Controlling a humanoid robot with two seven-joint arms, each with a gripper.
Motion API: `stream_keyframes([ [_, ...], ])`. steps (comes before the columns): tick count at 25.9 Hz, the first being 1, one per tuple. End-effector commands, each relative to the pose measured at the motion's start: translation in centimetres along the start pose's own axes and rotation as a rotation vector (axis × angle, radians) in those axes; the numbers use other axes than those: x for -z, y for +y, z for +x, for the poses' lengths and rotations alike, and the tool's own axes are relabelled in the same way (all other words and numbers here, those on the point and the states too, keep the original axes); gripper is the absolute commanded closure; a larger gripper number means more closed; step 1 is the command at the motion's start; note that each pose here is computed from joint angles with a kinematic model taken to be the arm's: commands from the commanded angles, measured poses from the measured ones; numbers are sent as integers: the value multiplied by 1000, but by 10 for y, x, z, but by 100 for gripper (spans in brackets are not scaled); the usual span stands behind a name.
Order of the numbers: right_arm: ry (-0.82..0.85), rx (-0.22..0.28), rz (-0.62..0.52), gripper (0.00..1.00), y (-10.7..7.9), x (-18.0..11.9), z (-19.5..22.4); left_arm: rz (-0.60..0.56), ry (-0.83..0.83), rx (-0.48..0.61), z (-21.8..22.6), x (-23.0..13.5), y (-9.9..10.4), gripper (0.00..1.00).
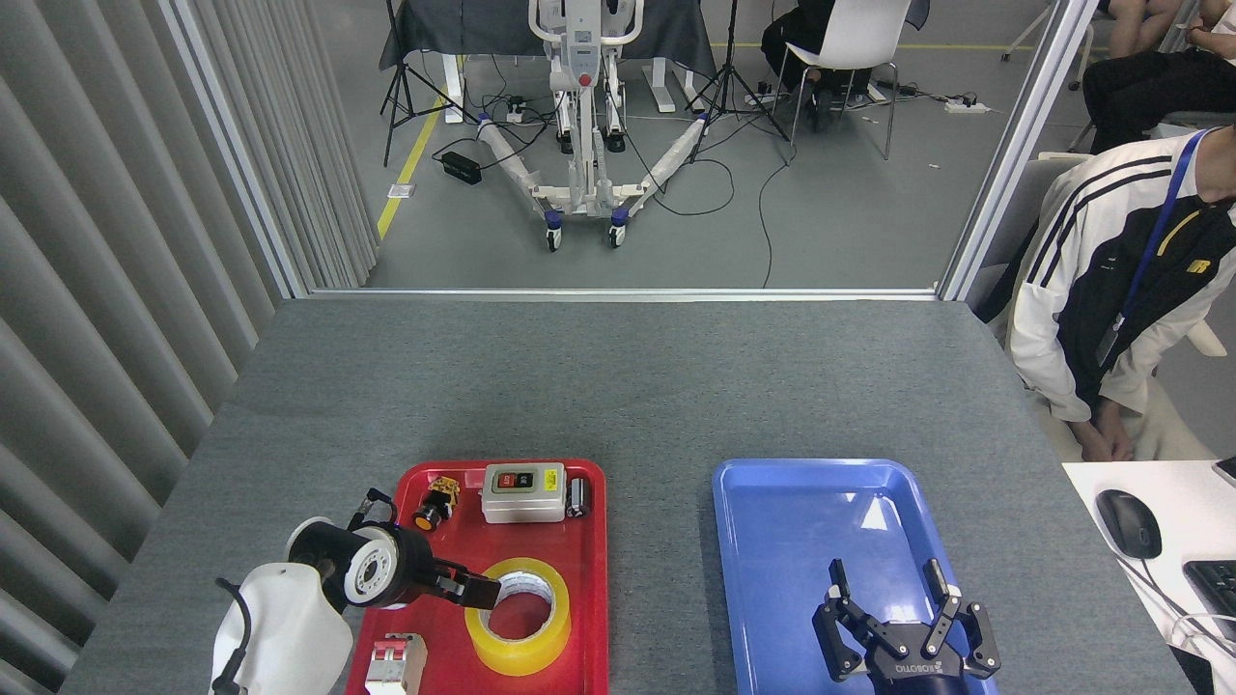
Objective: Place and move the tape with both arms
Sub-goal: 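Reach the left hand to the yellow tape roll in the red tray and grasp it, then lift the tape roll with the left hand and carry it toward the blue tray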
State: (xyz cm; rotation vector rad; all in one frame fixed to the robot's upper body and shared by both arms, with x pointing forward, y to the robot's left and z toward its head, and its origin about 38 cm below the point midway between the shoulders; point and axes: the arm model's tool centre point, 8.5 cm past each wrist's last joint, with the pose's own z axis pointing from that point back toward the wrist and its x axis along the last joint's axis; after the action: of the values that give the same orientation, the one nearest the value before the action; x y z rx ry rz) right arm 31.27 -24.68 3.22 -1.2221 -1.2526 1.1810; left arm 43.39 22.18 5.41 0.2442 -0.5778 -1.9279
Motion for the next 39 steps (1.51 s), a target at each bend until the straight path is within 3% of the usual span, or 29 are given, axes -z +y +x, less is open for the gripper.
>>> stream_keyframes([
  [1,0,2,0,0,0,0,1,-25,-8,-12,1,8,-4,1],
  [4,4,1,0,0,0,0,0,-67,-16,-34,-1,18,-8,2],
  [5,6,0,0,1,0,0,0,-75,-15,-39,-3,20,-9,8],
  [8,6,0,0,0,0,0,0,-84,-20,-36,-3,21,-10,44],
  [11,6,0,2,1,1,-1,0,-85,-29,-23,-2,21,-10,94],
  [12,6,-1,2,0,1,-1,0,-84,-40,-3,0,22,-10,100],
  [19,6,-4,4,0,1,-1,-1,-4,-139,92,12,15,2,100],
  [23,6,-5,5,0,1,-1,-2,311,-447,102,42,-18,45,100],
  [26,3,-5,8,0,3,-1,-2,549,-713,149,73,-37,61,100],
  [33,-52,2,-10,0,0,-1,1,581,-877,99,139,-14,67,100],
  [39,-348,-23,-120,0,-11,-13,-1,574,-905,44,149,-1,63,100],
])
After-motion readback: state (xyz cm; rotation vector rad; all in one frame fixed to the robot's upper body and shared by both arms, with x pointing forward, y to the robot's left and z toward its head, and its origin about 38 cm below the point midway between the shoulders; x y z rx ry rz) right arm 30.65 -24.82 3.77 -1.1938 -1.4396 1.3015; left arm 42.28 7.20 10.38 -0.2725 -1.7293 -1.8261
